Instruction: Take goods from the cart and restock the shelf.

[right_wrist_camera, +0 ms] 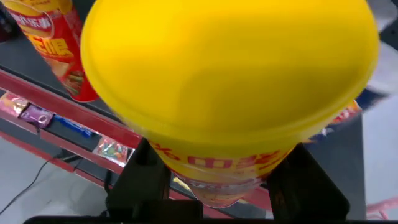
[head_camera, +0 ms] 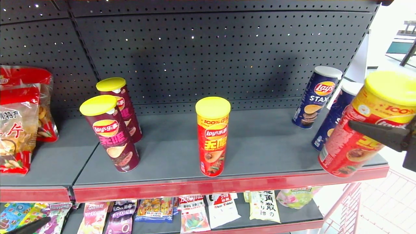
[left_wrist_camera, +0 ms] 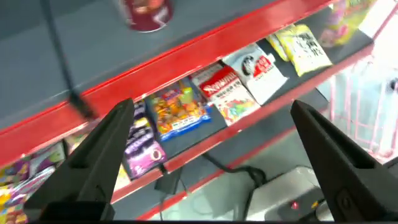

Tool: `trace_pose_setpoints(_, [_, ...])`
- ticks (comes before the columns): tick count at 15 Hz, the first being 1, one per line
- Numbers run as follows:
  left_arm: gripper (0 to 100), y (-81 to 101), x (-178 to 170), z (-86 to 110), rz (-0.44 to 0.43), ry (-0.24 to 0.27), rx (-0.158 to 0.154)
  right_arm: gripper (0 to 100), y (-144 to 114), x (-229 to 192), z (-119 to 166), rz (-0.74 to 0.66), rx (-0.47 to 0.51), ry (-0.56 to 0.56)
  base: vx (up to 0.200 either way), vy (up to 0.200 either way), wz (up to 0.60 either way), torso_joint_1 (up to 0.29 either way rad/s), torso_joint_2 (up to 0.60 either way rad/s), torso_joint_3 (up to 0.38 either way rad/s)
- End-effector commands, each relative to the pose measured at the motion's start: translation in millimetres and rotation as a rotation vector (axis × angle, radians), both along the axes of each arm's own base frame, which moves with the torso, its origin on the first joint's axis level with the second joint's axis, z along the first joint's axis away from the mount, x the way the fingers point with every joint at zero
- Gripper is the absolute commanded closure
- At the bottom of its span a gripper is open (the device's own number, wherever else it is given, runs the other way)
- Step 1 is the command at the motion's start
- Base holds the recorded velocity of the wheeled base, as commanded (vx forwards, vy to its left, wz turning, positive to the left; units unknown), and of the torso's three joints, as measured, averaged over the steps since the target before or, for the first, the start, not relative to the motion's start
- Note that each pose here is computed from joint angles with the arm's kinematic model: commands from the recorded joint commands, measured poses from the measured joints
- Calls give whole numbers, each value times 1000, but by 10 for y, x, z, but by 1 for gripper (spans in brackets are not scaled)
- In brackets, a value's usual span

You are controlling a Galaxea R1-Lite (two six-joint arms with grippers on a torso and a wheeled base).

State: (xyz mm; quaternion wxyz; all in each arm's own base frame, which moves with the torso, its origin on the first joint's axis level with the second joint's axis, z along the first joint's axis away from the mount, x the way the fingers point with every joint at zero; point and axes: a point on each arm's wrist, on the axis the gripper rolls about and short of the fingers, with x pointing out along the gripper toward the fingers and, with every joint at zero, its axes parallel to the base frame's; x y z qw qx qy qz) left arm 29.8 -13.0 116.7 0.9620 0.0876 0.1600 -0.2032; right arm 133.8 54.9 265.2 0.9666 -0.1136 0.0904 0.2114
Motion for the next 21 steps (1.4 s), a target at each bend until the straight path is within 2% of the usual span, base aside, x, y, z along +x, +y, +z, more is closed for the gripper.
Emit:
trace_pose_setpoints(1, [0, 129, -236, 12, 71, -129, -47, 100, 186, 383, 23, 44, -3, 33, 0, 0, 0, 0, 0, 0])
trace_pose_setpoints(2, [0, 149, -265, -14, 95, -135, -45, 100, 255, 533, 43, 55, 0, 29, 0, 0, 0, 0, 0, 0])
trace_pose_setpoints(8, [0, 220, -404, -159, 117, -141, -40, 100, 699, 1133, -42, 187, 36, 53, 0, 0, 0, 0, 0, 0])
trace_pose_setpoints(11, [0, 249, -451, -228, 144, -155, -40, 100, 913, 1572, 65, 159, 76, 21, 0, 0, 0, 0, 0, 0])
trace_pose_setpoints(15, [0, 261, -464, -246, 167, -164, -37, 100, 1069, 1963, -135, 203, 96, -4, 0, 0, 0, 0, 0, 0])
trace_pose_setpoints(21, [0, 267, -471, -248, 179, -174, -39, 100, 1233, 2117, -175, 239, 99, 13, 0, 0, 0, 0, 0, 0])
